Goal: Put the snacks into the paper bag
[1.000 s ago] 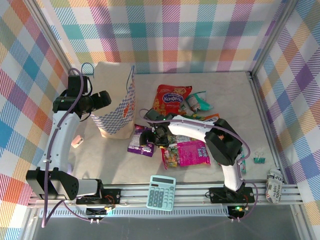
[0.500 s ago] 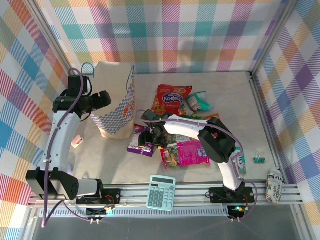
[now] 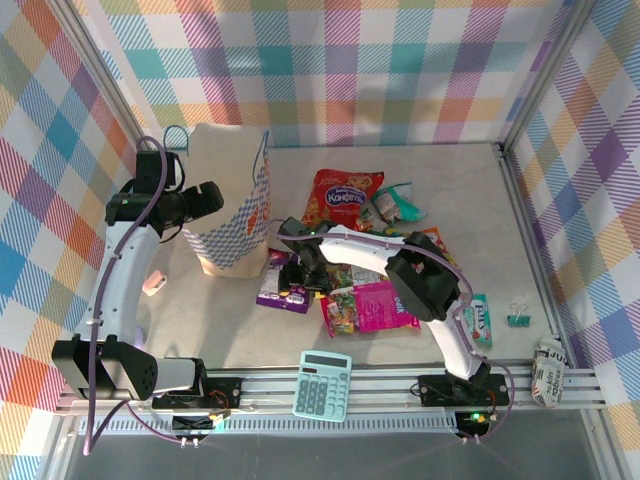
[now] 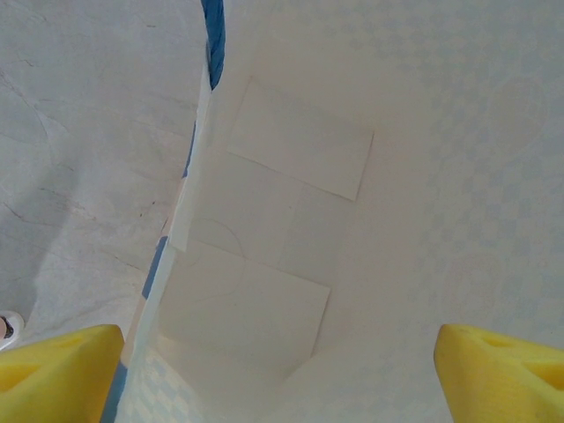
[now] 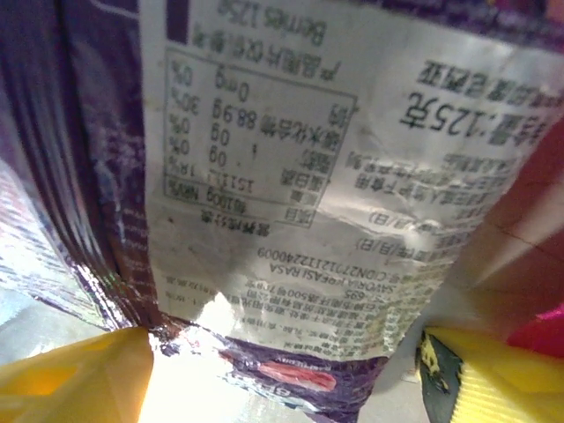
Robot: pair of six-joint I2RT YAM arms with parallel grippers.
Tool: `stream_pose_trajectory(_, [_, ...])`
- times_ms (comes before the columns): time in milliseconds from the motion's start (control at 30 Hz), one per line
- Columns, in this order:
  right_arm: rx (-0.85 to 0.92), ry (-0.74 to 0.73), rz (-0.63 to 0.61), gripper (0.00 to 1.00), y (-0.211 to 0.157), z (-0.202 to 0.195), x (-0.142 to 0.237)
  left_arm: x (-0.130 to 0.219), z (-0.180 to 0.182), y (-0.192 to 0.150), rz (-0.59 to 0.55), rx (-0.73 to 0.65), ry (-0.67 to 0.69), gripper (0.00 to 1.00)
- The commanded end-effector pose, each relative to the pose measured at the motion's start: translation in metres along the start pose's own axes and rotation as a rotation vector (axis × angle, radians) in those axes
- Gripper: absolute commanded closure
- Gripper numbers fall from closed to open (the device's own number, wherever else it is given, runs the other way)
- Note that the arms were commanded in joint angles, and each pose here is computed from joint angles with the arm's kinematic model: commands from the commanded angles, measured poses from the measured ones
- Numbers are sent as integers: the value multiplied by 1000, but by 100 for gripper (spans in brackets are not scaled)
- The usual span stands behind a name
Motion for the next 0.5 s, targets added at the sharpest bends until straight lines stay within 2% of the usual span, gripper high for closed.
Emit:
stream_pose_trajectory(0, [42,37,19,28,3,11,-32,10,2,1,-12,15,-6,10])
stream_pose_trajectory(100, [40,16,17,35,2,8,-32,9,2,1,-8,16,-10,9])
stream_pose_trajectory(267, [52,-12,-1,58,1,5,-28,11,2,1,-9,15,-14,9])
stream_pose_trajectory(467, [65,-40,-48,76,-3,-1,-14,12,0,2,-16,14,-29,9])
Point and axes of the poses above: each hand's point on the last joint's axis, 136 mm out from that joint toward the fingers, its own x axis back along the fingers, its own z axis along the line the jaws close on, y = z × x, the point moved 9 cm from there along x, back along the fingers, and after that the axes turned 10 degrees about -x, right-handed, at the moved point
